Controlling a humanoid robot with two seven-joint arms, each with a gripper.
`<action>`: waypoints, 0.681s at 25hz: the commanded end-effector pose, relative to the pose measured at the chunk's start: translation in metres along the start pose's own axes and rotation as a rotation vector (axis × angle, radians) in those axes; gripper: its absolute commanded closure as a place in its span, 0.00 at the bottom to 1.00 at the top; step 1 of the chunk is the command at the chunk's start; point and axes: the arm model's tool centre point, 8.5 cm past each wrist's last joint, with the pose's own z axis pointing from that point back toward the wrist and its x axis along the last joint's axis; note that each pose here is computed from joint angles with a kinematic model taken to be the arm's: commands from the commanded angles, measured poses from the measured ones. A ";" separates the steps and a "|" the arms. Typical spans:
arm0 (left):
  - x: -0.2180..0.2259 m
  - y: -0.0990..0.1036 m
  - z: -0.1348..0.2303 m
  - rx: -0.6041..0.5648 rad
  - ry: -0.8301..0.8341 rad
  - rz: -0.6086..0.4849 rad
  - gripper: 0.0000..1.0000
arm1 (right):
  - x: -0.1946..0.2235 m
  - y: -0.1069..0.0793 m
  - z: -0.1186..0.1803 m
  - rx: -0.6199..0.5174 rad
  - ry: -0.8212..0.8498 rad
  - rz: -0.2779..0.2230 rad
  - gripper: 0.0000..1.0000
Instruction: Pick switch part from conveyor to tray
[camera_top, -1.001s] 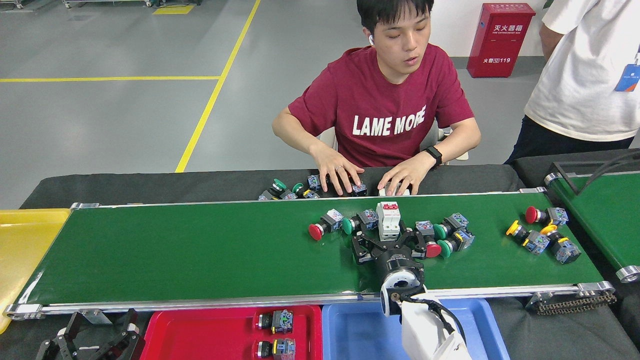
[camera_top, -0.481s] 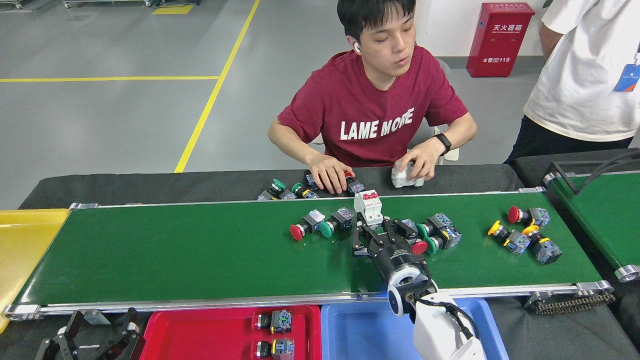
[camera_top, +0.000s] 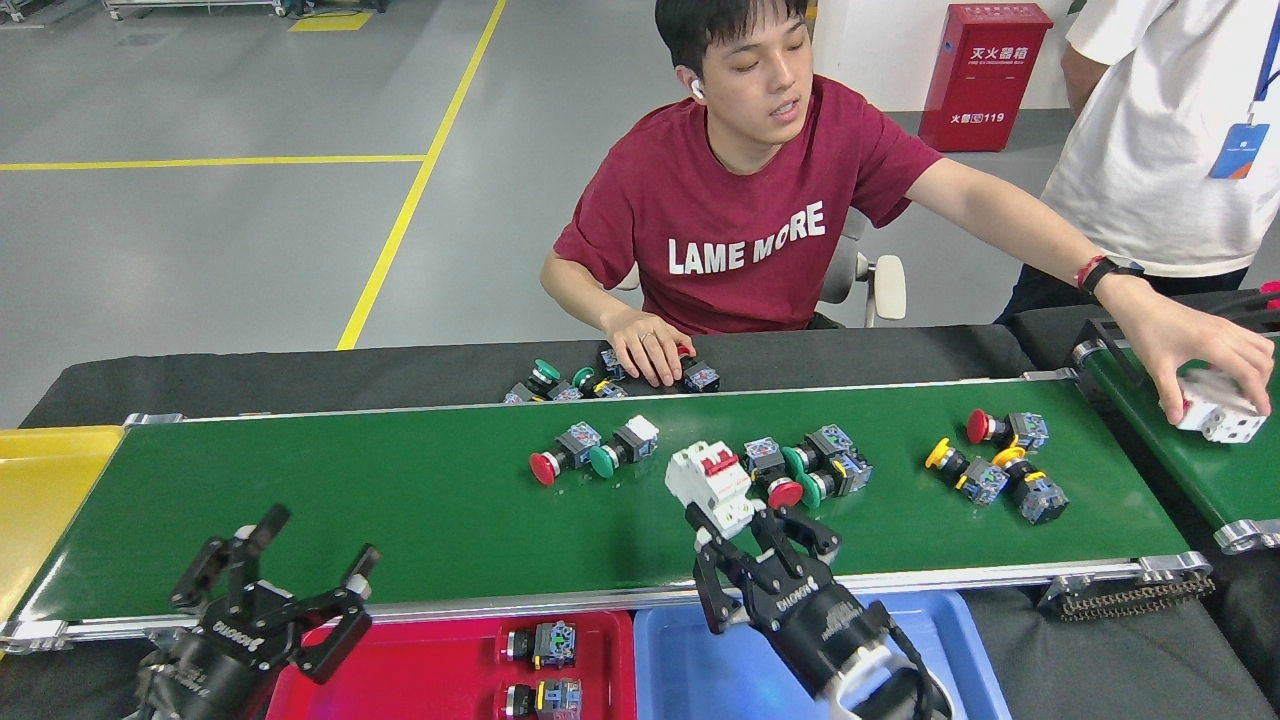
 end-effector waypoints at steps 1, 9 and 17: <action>0.003 0.000 -0.020 0.000 -0.057 -0.001 0.00 | -0.010 -0.006 0.018 -0.015 -0.045 -0.003 0.88; -0.034 -0.016 -0.094 -0.083 0.008 0.025 0.00 | -0.062 0.005 0.122 0.003 -0.068 -0.041 0.84; -0.038 -0.031 -0.109 -0.137 0.026 -0.020 0.00 | -0.067 0.009 0.129 -0.016 0.022 -0.077 0.02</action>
